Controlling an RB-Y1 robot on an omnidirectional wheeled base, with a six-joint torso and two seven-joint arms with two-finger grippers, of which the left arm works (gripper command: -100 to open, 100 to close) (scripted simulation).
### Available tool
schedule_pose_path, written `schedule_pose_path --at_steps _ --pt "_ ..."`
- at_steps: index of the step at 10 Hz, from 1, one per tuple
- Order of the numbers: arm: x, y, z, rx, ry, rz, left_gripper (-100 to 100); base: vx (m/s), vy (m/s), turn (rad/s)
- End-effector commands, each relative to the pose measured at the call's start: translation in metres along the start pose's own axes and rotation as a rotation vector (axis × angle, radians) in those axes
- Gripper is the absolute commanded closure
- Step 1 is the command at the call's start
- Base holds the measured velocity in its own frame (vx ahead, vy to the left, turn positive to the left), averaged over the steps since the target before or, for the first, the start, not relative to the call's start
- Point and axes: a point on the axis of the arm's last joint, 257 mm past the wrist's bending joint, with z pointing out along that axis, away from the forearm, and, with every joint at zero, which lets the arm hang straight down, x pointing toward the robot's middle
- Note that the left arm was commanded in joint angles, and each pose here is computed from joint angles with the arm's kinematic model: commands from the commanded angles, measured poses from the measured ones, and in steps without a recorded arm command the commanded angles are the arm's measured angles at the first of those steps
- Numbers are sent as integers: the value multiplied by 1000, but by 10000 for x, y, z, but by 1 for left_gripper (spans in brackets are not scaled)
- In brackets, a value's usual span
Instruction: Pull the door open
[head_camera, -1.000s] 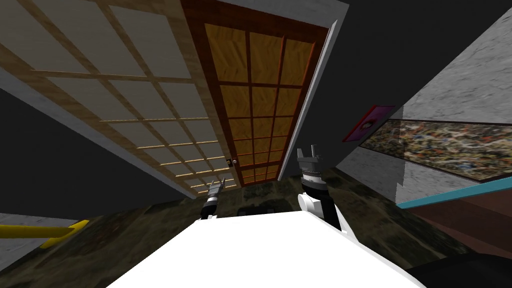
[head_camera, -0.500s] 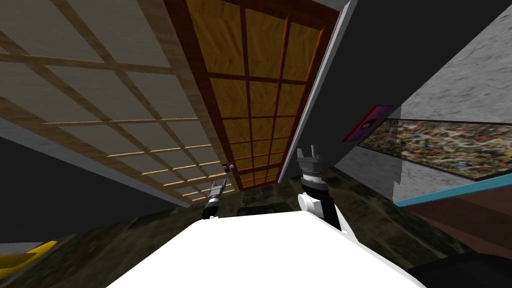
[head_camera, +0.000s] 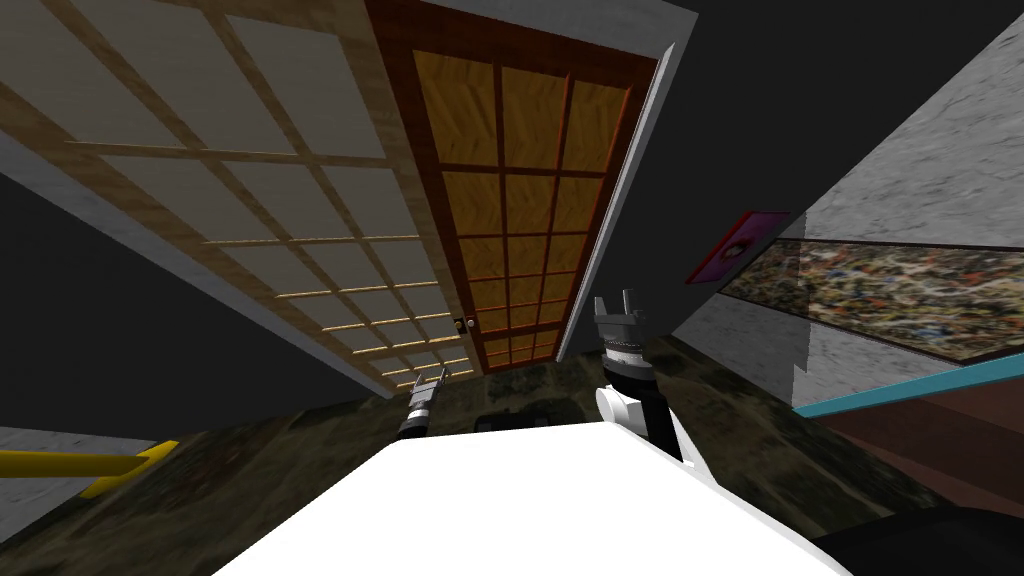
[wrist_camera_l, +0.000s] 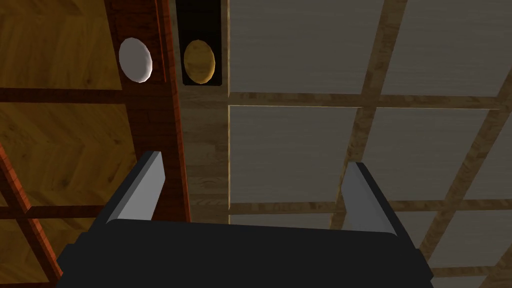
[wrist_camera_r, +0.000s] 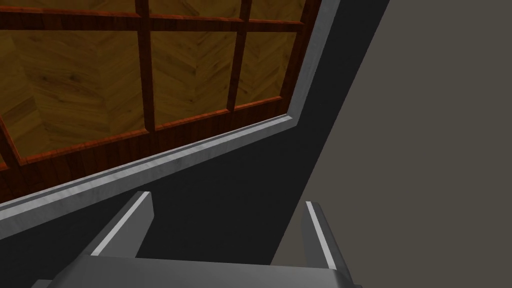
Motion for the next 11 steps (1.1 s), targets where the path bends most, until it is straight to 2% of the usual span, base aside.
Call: schedule_pose_path --at_steps 1,2,3,4,5,8,10,11 --pt "45 33 -4 -5 7 3 -100 -83 -4 10" --pt "90 86 -44 -13 19 6 -100 -51 2 27" --pt "210 233 -159 -36 51 16 -100 -117 -8 92" --pt "210 233 -159 -36 51 16 -100 -120 -2 54" --pt "255 291 -204 -46 64 19 -100 -85 2 28" --pt "516 646 -495 -106 140 41 -100 -151 11 92" --pt "617 797 -620 -133 172 50 -100 -122 -12 58" --pt "691 913 -714 -155 196 58 -100 -103 5 62"
